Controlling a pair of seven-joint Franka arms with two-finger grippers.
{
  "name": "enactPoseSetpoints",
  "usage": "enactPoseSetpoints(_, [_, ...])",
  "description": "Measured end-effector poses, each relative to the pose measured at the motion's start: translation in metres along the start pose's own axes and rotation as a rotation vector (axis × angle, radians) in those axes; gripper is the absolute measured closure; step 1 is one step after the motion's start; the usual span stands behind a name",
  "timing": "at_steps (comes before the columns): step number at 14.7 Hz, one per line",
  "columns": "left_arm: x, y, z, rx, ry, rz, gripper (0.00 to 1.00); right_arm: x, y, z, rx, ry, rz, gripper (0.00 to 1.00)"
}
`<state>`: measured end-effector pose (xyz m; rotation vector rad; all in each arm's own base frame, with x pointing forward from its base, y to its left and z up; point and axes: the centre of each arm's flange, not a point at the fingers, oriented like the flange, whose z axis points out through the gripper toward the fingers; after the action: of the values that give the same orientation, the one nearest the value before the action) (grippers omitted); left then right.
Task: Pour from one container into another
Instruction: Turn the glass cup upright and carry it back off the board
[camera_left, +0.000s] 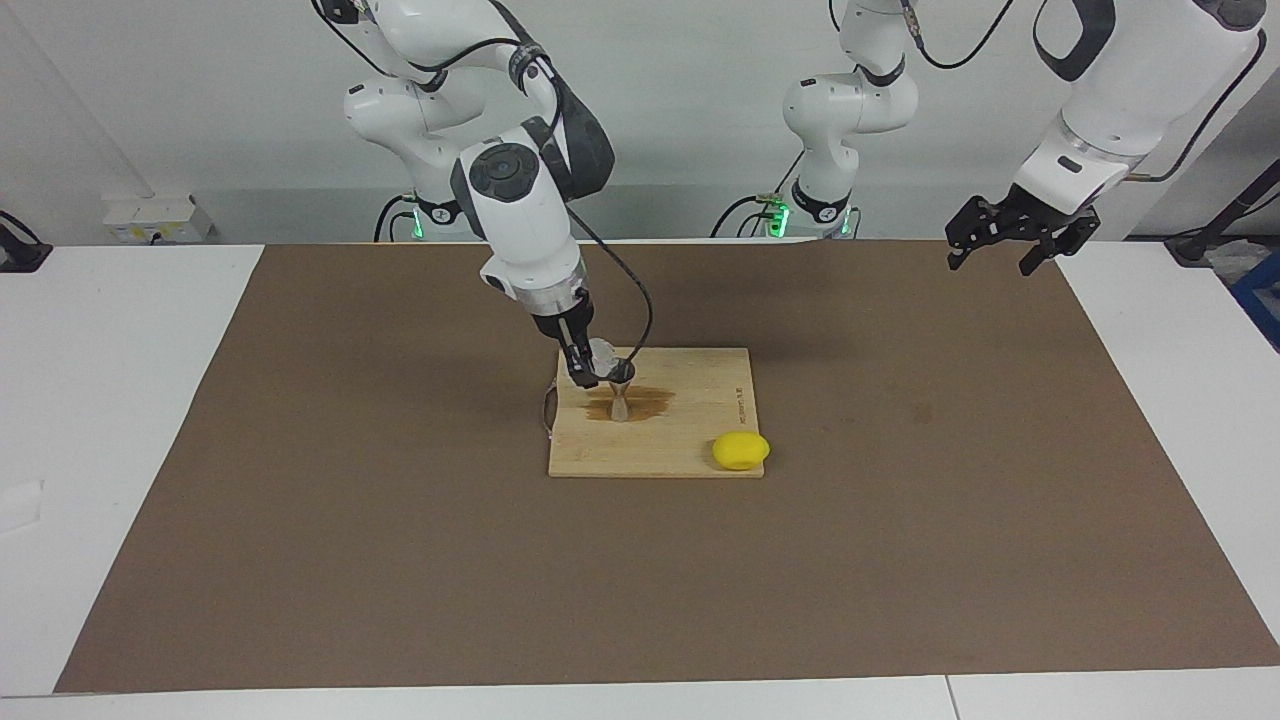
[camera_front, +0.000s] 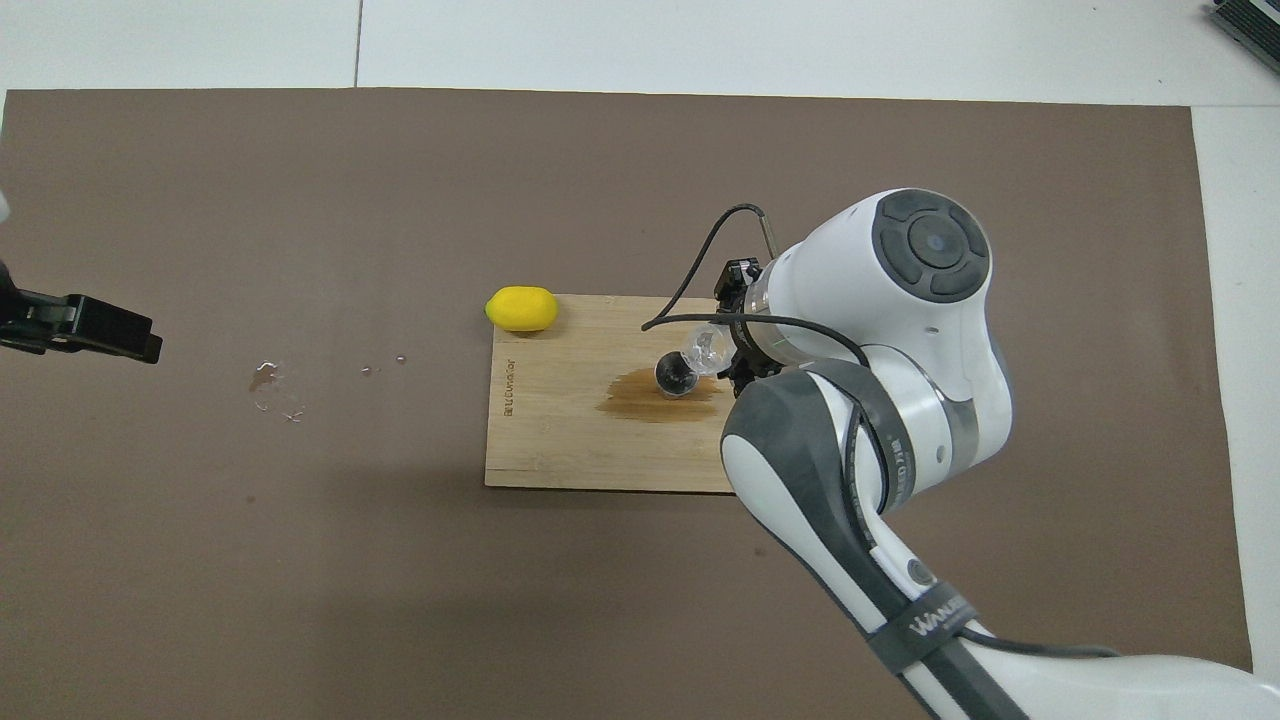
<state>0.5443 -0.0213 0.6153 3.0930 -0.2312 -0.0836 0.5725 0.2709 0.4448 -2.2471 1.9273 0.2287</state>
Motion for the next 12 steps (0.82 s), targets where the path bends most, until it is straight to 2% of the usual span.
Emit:
enactPoseSetpoints(2, [0.001, 0.0, 0.001, 0.001, 0.004, 0.0, 0.0, 0.019, -0.005, -0.003, -0.011, -0.086, 0.013, 0.5])
enactPoseSetpoints(5, [0.001, 0.0, 0.001, 0.001, 0.006, -0.001, 0.0, 0.051, -0.009, -0.001, -0.02, -0.146, 0.04, 0.5])
enactPoseSetpoints(7, [0.001, -0.001, 0.001, 0.001, 0.007, -0.002, 0.0, 0.072, -0.009, 0.004, -0.027, -0.208, 0.059, 0.5])
enactPoseSetpoints(9, [0.001, -0.001, 0.001, 0.001, 0.007, -0.003, 0.0, 0.109, -0.008, 0.011, -0.027, -0.274, 0.086, 0.5])
enactPoseSetpoints(12, [0.001, -0.002, 0.001, 0.002, 0.007, -0.024, 0.0, 0.185, 0.002, 0.023, -0.002, -0.37, 0.128, 0.5])
